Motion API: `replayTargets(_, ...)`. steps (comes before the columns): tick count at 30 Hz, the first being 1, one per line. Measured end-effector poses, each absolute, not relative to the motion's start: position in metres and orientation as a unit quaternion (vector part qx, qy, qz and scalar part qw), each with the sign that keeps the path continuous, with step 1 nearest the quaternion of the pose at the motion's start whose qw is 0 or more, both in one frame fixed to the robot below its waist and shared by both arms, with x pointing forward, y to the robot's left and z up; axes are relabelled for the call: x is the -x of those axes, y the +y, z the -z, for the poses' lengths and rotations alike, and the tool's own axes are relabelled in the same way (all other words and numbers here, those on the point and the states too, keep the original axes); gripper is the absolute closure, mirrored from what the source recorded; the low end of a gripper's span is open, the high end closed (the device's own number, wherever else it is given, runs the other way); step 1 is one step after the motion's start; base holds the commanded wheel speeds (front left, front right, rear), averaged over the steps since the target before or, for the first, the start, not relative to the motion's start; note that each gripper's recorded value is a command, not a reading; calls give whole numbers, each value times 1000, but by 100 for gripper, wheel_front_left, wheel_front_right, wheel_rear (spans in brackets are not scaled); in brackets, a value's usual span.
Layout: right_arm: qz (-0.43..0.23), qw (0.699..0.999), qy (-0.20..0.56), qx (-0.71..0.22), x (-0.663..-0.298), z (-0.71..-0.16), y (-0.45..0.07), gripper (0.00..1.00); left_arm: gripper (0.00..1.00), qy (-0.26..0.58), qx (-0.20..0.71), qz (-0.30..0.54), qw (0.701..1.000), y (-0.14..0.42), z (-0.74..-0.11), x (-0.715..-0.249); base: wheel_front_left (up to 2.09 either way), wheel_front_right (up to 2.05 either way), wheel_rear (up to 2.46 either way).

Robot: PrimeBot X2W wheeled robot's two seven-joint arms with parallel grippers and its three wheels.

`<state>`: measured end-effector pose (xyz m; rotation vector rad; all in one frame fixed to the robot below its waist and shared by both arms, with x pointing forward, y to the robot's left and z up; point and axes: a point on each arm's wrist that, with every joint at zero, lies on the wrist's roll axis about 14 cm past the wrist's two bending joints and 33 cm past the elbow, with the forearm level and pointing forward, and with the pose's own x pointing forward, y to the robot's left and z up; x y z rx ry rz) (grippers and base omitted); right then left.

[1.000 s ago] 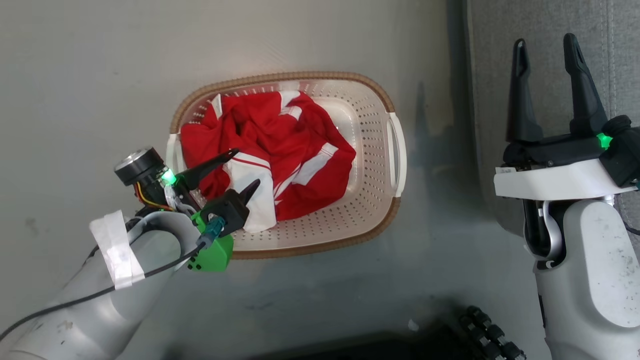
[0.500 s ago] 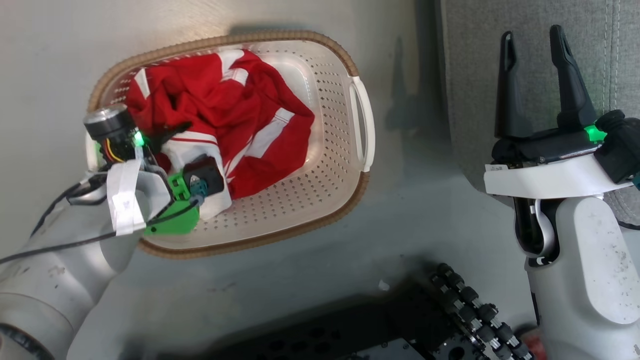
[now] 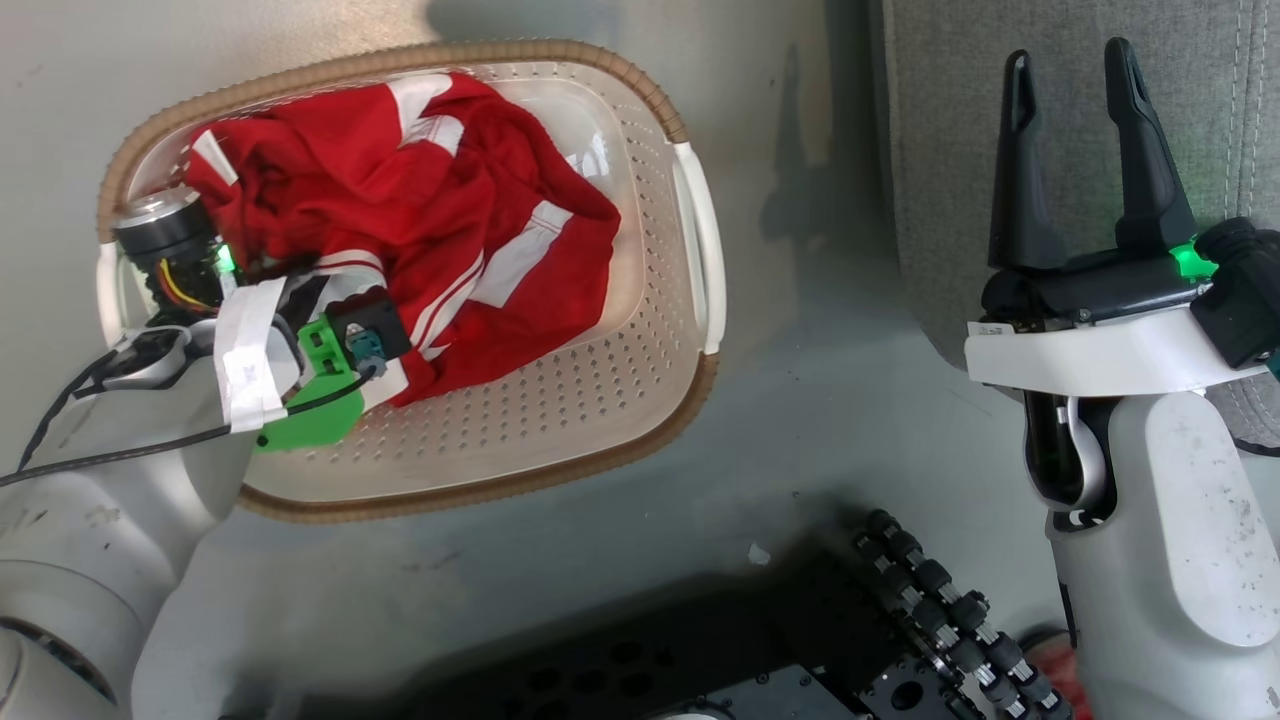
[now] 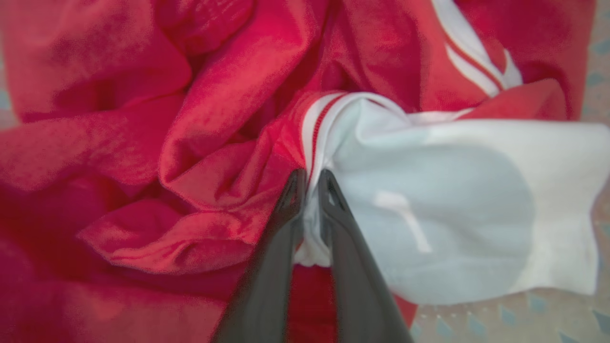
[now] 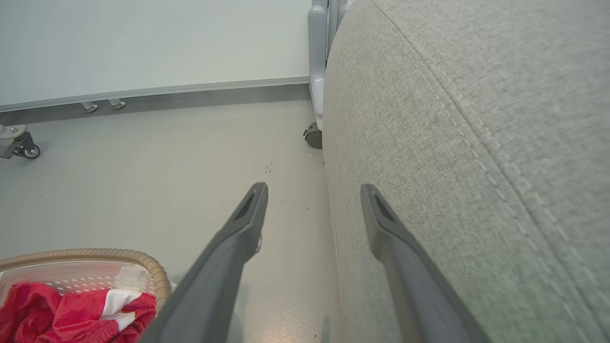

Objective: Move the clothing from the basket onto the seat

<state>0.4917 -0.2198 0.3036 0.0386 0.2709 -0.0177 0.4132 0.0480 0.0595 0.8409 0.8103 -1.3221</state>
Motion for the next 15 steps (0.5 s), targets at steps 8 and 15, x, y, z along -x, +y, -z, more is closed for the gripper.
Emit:
replayTargets(8,5,991,134,-24,-493,-304,-216,0,100,315,-345,591,658,23,-77,-417,0,0,0)
replayTargets(15,1,992,126,-28,-495,-314,-212,0,100,277,-323,592,685,-5,-107,-427,0,0,0)
